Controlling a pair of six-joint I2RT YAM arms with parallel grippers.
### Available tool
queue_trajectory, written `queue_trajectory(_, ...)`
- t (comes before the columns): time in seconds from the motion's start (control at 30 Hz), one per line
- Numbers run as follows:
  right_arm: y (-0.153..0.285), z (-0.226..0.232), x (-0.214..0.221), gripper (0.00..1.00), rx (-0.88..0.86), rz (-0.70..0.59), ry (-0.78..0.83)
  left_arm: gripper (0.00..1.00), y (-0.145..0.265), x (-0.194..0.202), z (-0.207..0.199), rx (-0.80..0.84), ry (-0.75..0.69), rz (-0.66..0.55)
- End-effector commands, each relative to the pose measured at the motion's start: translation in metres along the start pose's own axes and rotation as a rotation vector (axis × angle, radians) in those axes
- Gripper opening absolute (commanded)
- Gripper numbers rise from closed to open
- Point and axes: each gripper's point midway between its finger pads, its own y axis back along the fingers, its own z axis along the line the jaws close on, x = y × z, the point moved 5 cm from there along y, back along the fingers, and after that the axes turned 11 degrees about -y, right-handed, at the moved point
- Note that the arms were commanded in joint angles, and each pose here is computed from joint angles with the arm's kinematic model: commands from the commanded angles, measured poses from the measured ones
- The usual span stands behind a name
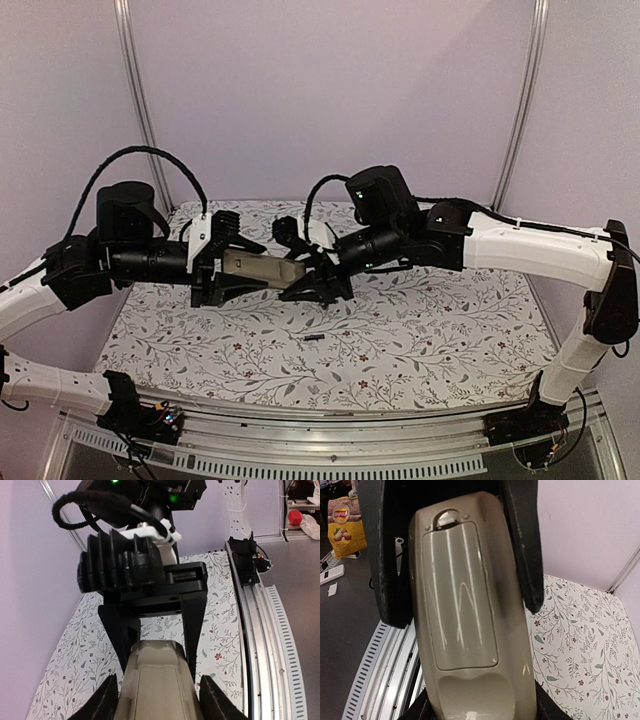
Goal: Load the batteries into the remote control
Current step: Pass from the left arm to the right, then pass from the right arm to the left
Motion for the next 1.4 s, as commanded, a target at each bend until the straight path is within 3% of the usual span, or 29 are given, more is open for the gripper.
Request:
queue_trajectory(0.0,0.002,0.003,-0.016,0.40,-0.021,-0.060,-0.028,0.00,-0.003,0.002,-0.004,0.019,-0.004,0.003)
queue_trajectory(0.1,0.006,0.005,-0.016,0.30,-0.016,-0.071,-0.022,0.00,-0.003,-0.001,-0.005,0.034,-0.003,-0.010)
queue_trajectory(0.13,0.007,0.005,-0.017,0.28,-0.009,-0.077,-0.021,0.07,-0.003,-0.003,-0.004,0.033,0.003,-0.022)
queue_trajectory(0.17,0.008,0.005,-0.017,0.26,-0.005,-0.082,-0.018,0.33,-0.001,-0.006,-0.003,0.027,0.009,-0.040)
queue_trajectory(0.23,0.014,0.006,-0.022,0.24,0.007,-0.120,0.002,0.93,0.005,-0.016,0.000,-0.005,0.014,-0.099)
queue_trajectory(0.27,0.018,0.008,-0.024,0.24,0.011,-0.145,0.012,0.99,0.010,-0.021,0.002,-0.035,0.011,-0.142)
queue_trajectory(0.43,0.043,0.024,-0.037,0.24,0.003,-0.288,0.062,1.00,0.033,-0.038,-0.006,-0.114,-0.038,-0.397)
queue_trajectory(0.63,0.052,0.030,-0.045,0.24,-0.020,-0.333,0.062,0.92,0.032,-0.040,-0.004,-0.150,0.019,-0.508)
queue_trajectory(0.87,0.050,0.030,-0.045,0.24,-0.024,-0.338,0.055,0.91,0.026,-0.048,0.003,-0.189,0.037,-0.610)
queue_trajectory(1.0,0.050,0.031,-0.044,0.24,-0.032,-0.337,0.054,0.89,0.010,-0.055,0.003,-0.159,0.018,-0.609)
queue_trajectory(1.23,0.049,0.032,-0.039,0.24,-0.041,-0.324,0.045,0.65,0.008,-0.063,0.000,-0.144,-0.032,-0.651)
queue_trajectory(1.37,0.048,0.031,-0.037,0.24,-0.035,-0.319,0.049,0.73,0.005,-0.065,-0.001,-0.127,-0.036,-0.654)
